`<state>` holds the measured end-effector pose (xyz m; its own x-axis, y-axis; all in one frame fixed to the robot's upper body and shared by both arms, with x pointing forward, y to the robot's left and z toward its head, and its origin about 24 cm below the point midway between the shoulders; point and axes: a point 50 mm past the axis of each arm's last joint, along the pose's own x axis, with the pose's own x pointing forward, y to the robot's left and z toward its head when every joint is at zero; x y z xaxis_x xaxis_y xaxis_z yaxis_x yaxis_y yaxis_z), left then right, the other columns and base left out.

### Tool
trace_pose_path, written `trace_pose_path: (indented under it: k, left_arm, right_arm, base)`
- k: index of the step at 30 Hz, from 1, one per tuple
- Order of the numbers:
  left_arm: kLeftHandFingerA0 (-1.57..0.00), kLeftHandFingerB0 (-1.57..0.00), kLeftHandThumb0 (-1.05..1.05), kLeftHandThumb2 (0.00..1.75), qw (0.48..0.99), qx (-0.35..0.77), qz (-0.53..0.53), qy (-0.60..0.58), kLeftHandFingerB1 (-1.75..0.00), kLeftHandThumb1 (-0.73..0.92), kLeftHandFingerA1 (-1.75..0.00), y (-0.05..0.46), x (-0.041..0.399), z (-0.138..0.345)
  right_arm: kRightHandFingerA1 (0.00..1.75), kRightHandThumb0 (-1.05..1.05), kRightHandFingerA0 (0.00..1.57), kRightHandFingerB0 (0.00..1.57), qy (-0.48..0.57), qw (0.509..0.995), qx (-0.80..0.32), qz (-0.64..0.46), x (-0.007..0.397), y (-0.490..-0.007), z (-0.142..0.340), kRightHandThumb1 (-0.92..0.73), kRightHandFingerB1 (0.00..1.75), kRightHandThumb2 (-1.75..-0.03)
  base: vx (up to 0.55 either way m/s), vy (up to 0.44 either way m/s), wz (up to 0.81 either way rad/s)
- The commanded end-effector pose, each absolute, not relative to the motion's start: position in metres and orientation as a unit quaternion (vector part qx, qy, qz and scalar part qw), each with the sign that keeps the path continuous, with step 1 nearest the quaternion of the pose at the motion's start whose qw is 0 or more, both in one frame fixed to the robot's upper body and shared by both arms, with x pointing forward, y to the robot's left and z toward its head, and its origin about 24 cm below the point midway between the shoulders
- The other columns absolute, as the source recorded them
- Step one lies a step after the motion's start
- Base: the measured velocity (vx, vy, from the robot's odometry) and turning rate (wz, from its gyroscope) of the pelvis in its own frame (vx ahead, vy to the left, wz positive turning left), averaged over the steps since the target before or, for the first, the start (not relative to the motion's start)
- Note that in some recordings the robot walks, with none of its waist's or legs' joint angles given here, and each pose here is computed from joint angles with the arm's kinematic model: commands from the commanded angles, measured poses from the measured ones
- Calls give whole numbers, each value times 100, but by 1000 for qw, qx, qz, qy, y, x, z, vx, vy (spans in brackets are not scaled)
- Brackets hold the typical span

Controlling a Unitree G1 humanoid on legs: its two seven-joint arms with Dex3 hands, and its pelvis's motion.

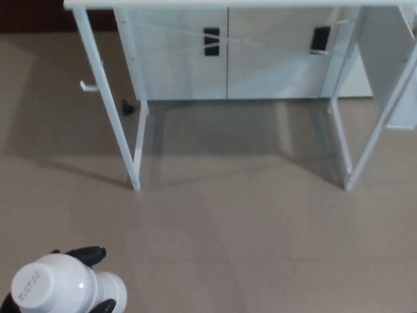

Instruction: The robot picks up a bottle from a person using its left hand and walk towards the table in frontand put the bottle on the table.

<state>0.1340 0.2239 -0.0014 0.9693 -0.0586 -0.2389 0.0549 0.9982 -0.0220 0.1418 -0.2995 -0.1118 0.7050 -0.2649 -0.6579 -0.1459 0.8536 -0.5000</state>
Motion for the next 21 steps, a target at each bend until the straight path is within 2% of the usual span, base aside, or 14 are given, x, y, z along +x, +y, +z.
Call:
trace_pose_path:
  k: [1, 9, 14, 17, 21]
  left_arm:
    - [-103, -84, -19, 71, 995, -7, -34, 90, -76, 80, -128, 225, 138, 9]
    - [-102, -84, -20, 68, 996, 4, -37, 84, -77, 82, -127, 225, 140, 16]
    - [-104, -84, -17, 74, 996, -12, -46, 70, -76, 79, -126, 221, 143, 22]
    - [-102, -83, -19, 71, 997, 0, -55, 51, -78, 80, -126, 217, 151, 33]
    - [-101, -82, -18, 71, 997, 12, -70, 23, -81, 81, -125, 211, 161, 44]
  right_arm:
    - [44, -41, 65, 51, 379, 883, -276, -41, 145, -307, -107, -74, 39, -63]
    - [44, -41, 65, 51, 379, 882, -277, -35, 145, -305, -108, -73, 39, -62]
    - [44, -41, 65, 52, 382, 881, -276, -33, 144, -304, -109, -73, 39, -62]
    - [44, -41, 65, 52, 383, 879, -281, -31, 145, -305, -109, -74, 39, -63]
    - [44, -40, 66, 52, 379, 880, -284, -32, 150, -305, -106, -74, 39, -62]
  base:
    - [578, 39, 62]
    - [416, -41, 2]
    - [463, 131, -30]
    - [515, 173, -57]
    - [463, 145, -2]
